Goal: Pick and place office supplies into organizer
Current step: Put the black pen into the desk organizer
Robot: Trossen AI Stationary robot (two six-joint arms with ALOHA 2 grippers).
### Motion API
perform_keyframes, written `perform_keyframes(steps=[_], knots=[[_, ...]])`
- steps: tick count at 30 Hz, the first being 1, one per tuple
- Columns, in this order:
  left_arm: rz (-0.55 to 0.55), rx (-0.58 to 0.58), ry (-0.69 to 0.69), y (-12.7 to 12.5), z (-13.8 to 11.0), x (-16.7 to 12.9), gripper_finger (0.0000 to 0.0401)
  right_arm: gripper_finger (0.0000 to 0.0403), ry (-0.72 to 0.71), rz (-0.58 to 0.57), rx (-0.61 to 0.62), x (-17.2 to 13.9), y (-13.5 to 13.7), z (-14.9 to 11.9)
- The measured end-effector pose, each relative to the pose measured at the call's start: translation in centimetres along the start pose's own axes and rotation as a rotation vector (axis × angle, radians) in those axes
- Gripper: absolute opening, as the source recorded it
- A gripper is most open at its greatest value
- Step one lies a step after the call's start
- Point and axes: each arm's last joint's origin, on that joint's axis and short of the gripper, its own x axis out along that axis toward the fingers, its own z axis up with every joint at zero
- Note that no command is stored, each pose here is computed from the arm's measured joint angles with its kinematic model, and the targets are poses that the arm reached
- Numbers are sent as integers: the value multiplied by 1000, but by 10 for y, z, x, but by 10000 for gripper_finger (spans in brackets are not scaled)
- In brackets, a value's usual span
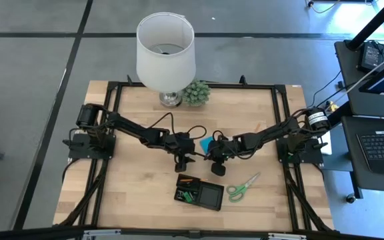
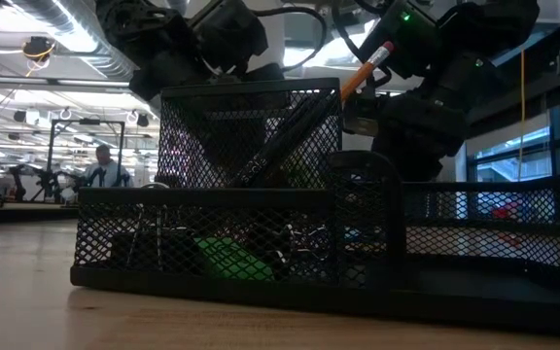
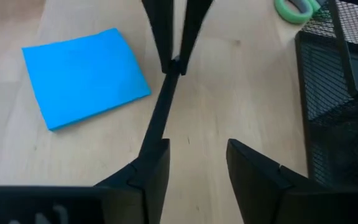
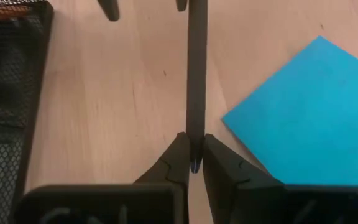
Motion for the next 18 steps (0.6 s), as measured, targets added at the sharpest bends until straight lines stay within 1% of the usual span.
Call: perform_keyframes(steps=[6,15,18], knots=[[9,0,-1,0,0,0,113,31,1,5,-4,0,0,0],[13,0,-2,1,0,0,13,31,3,8,-5,0,1,0],[13,0,-2,1,0,0,4,36,4,12,-21,0,1,0]])
